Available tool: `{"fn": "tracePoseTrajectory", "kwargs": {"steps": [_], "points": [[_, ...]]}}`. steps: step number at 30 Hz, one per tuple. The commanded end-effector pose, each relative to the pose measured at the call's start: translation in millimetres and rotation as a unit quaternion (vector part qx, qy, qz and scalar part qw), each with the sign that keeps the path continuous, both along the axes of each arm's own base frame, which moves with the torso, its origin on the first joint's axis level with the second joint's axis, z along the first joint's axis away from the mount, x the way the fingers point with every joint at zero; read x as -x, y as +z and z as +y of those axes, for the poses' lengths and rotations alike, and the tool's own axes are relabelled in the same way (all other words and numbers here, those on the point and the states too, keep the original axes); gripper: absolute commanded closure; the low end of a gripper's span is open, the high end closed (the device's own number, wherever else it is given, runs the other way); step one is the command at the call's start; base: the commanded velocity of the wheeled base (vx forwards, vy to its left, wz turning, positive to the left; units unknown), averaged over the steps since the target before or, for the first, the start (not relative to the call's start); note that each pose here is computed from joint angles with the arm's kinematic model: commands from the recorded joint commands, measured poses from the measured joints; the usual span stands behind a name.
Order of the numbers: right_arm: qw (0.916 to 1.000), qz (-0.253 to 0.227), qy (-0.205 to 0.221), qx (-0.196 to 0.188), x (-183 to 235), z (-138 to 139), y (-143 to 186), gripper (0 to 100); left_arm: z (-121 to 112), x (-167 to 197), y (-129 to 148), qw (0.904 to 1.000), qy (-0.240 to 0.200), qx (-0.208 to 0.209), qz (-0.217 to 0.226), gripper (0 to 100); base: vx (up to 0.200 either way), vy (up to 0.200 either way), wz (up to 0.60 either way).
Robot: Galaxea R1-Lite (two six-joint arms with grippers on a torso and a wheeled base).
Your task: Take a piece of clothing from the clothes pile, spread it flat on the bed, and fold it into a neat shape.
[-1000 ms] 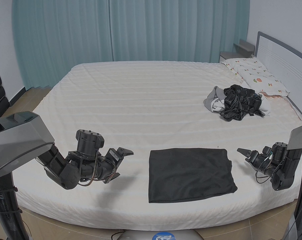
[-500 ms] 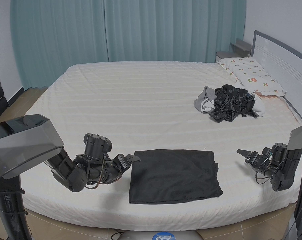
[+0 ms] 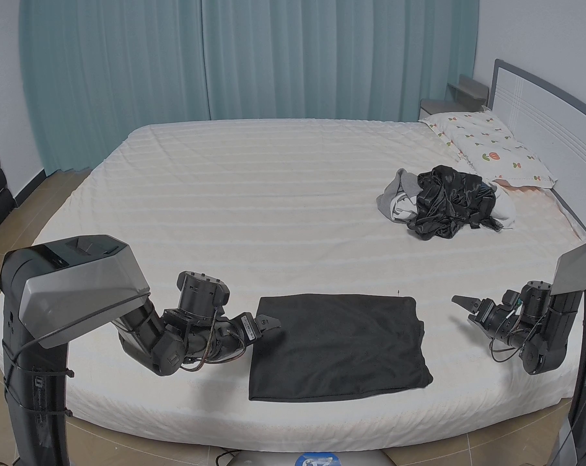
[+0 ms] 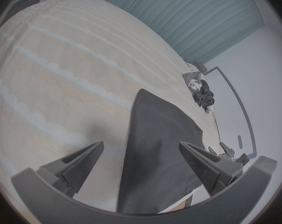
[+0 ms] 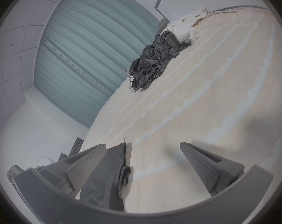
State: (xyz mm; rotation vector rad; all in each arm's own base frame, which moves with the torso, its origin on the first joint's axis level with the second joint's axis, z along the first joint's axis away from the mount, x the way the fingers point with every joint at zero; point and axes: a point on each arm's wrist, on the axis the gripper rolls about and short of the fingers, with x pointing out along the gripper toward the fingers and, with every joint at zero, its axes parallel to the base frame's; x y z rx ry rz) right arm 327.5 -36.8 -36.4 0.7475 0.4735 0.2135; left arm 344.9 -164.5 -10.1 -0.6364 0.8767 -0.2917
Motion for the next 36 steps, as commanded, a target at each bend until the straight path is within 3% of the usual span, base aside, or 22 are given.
{"fn": "tracePoseTrajectory", "kwargs": {"steps": [1,21,22,36], "points": [[1.0000,-0.003,0.002,0.000,-1.4,0.8,-2.2,0,-12.7,4.6,-4.2,0.9999,-0.016,0.000,0.001,0,0.000,0.000,0.00],[0.9999,0.001,0.011,0.000,-1.2,7.0,-3.5,0,-18.7,0.5,-17.0,0.9998,-0.001,-0.016,-0.008,0,0.000,0.000,0.00],[0.9999,0.001,0.011,0.000,-1.2,7.0,-3.5,0,-18.9,0.2,-16.7,0.9999,-0.001,-0.015,-0.008,100,0.000,0.000,0.00],[0.9999,0.004,0.012,-0.001,-0.1,7.2,-4.6,0,-14.3,4.8,-12.9,0.9998,0.018,0.001,-0.010,100,0.000,0.000,0.00]]}}
